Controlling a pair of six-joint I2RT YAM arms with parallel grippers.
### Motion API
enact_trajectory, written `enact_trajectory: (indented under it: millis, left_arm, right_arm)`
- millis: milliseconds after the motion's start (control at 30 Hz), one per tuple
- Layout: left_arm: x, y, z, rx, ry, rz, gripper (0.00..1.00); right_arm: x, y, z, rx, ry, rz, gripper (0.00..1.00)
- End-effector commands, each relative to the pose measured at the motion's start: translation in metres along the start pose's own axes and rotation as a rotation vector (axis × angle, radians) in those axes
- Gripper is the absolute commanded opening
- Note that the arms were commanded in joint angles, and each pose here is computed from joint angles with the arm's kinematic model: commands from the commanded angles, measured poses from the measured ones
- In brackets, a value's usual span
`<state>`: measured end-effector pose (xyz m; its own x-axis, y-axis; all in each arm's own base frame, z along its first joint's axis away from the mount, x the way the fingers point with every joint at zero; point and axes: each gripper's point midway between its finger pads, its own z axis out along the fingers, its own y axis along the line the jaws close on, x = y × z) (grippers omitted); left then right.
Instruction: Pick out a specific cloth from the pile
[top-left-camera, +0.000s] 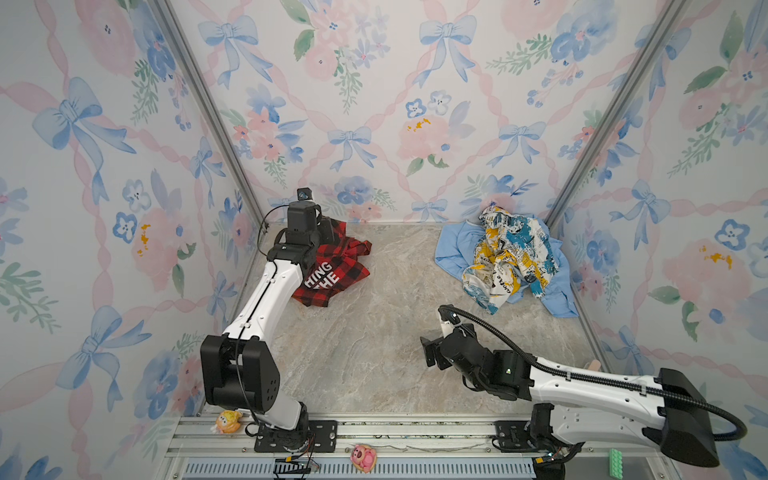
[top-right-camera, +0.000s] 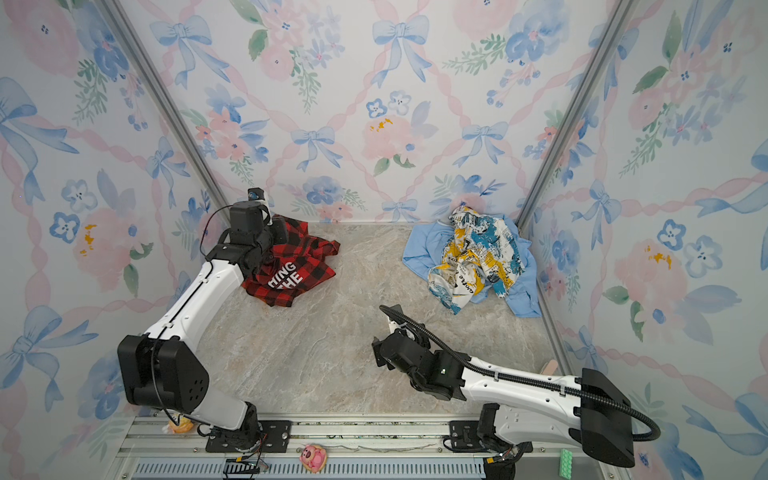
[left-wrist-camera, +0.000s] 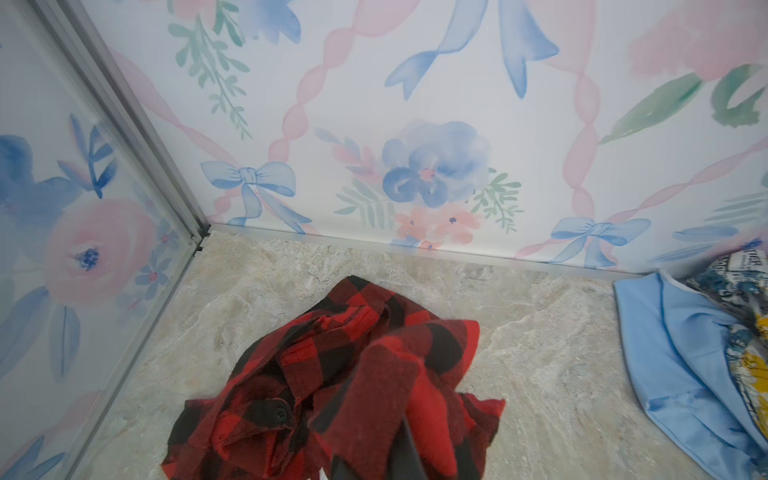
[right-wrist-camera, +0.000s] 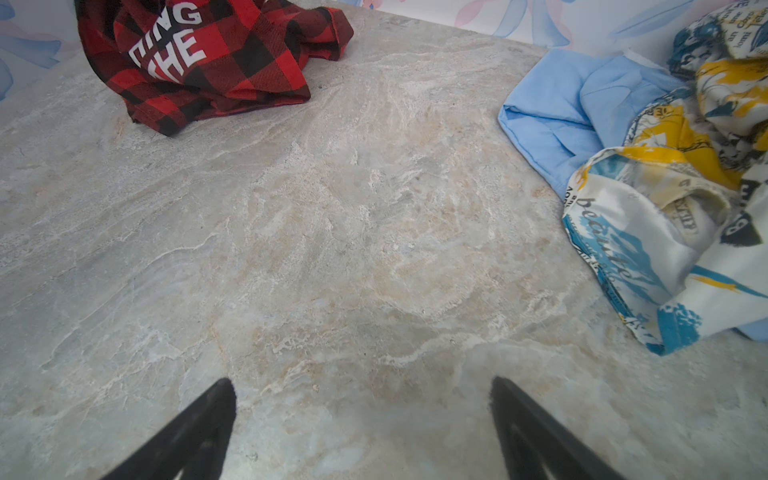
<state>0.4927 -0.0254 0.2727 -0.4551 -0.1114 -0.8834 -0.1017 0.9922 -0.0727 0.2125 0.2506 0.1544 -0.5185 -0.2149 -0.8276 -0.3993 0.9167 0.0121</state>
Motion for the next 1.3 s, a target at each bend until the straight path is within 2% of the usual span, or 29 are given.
enact_trajectory:
  millis: [0, 167, 333, 467, 567, 833, 1033, 1100, 1200, 1233, 1267]
  left_arm:
    - [0.056, 0.005, 0.042, -0.007, 0.154, 0.061, 0.00]
    - [0.101, 0.035, 0.080, -0.153, 0.249, 0.097, 0.00]
    - [0.153, 0.058, 0.099, -0.247, 0.383, 0.140, 0.00]
    - [0.192, 0.064, 0.107, -0.242, 0.475, 0.136, 0.00]
    - [0.202, 0.060, 0.117, -0.207, 0.500, 0.119, 0.00]
    - [0.173, 0.047, 0.170, -0.169, 0.444, 0.139, 0.00]
    - [0.150, 0.030, 0.201, -0.103, 0.406, 0.245, 0.00]
    - [0.136, 0.021, 0.200, -0.080, 0.378, 0.280, 0.00]
    - [0.096, 0.018, 0.180, -0.093, 0.302, 0.275, 0.00]
    - [0.082, 0.018, 0.170, -0.101, 0.275, 0.266, 0.02]
    - [0.066, 0.019, 0.159, -0.114, 0.244, 0.258, 0.09]
  right_arm:
    - [-0.011, 0.004, 0.000, -0.006, -0.012, 0.012, 0.97]
    - [-0.012, 0.005, -0.002, -0.008, -0.011, 0.014, 0.97]
    - [-0.008, 0.000, -0.004, 0.006, -0.007, 0.019, 0.97]
    - [-0.006, -0.003, -0.004, 0.016, -0.003, 0.013, 0.97]
    - [-0.007, -0.003, -0.002, 0.022, -0.002, 0.002, 0.97]
    - [-0.009, 0.003, 0.006, 0.035, 0.016, -0.009, 0.97]
    - [-0.008, 0.006, 0.011, 0.035, 0.015, 0.023, 0.97]
    - [-0.009, 0.008, 0.013, 0.037, 0.022, 0.007, 0.97]
    - [-0.011, 0.011, 0.014, 0.037, 0.023, -0.007, 0.97]
    - [-0.013, 0.012, 0.015, 0.033, 0.017, -0.005, 0.97]
    - [-0.013, 0.013, 0.016, 0.031, 0.011, 0.000, 0.97]
